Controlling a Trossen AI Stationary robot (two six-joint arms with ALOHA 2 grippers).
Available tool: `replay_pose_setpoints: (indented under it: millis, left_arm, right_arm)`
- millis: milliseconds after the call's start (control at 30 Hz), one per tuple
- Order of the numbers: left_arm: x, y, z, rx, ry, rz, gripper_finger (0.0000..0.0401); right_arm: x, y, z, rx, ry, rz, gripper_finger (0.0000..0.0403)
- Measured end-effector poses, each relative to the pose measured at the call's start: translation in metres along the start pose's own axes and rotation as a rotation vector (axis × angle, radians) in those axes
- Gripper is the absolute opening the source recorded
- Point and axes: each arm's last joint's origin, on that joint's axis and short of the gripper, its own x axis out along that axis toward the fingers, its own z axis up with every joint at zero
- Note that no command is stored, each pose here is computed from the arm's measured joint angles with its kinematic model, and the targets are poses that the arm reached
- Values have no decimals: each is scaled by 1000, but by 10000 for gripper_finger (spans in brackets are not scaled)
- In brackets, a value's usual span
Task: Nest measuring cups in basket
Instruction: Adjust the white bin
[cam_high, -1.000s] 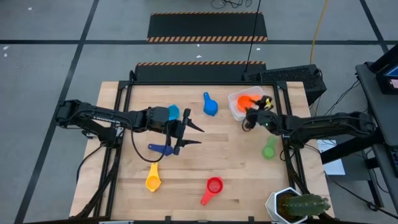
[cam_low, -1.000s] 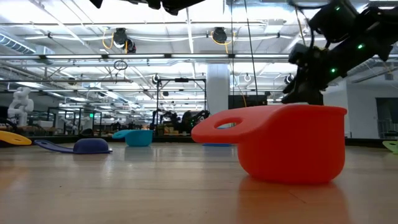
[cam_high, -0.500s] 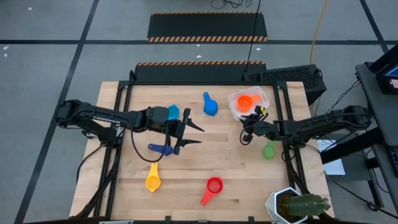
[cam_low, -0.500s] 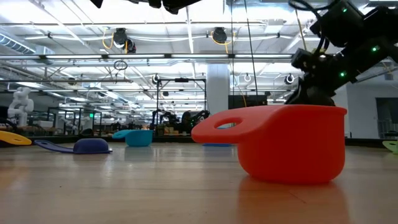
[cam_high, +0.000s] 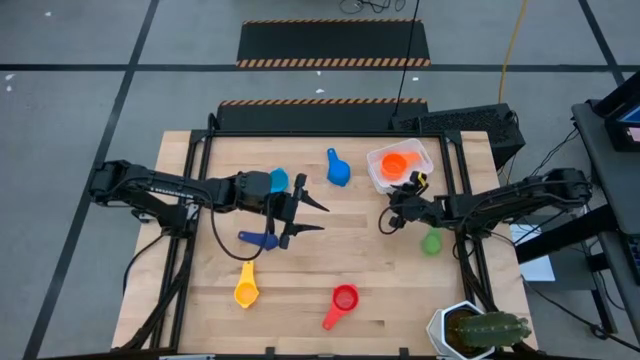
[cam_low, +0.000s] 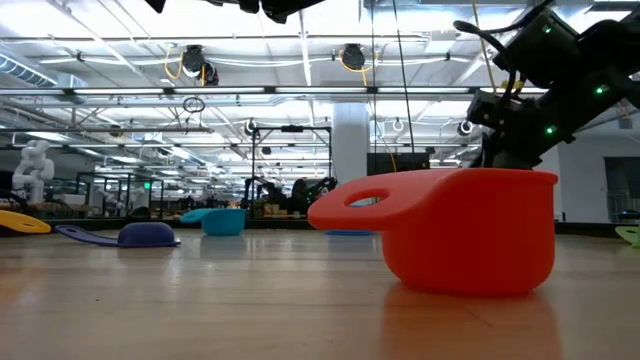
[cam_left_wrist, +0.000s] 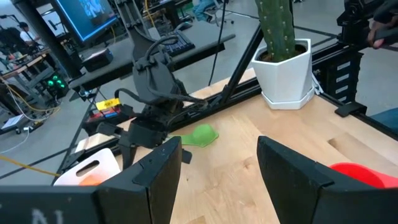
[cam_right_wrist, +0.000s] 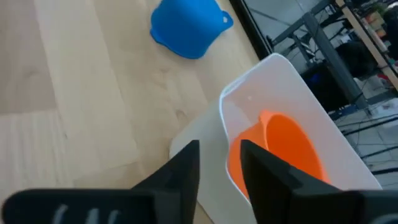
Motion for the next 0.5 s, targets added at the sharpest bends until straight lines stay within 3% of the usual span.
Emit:
replay_pose_setpoints:
  millis: [200,500]
  left_arm:
    - [0,0,0,12,1,1,214]
    - [0,0,0,15,-1,10,214]
  right_arm:
    - [3,-3,-3,-5,34,-6,144]
    - [10,-9,-2,89,26,96,103]
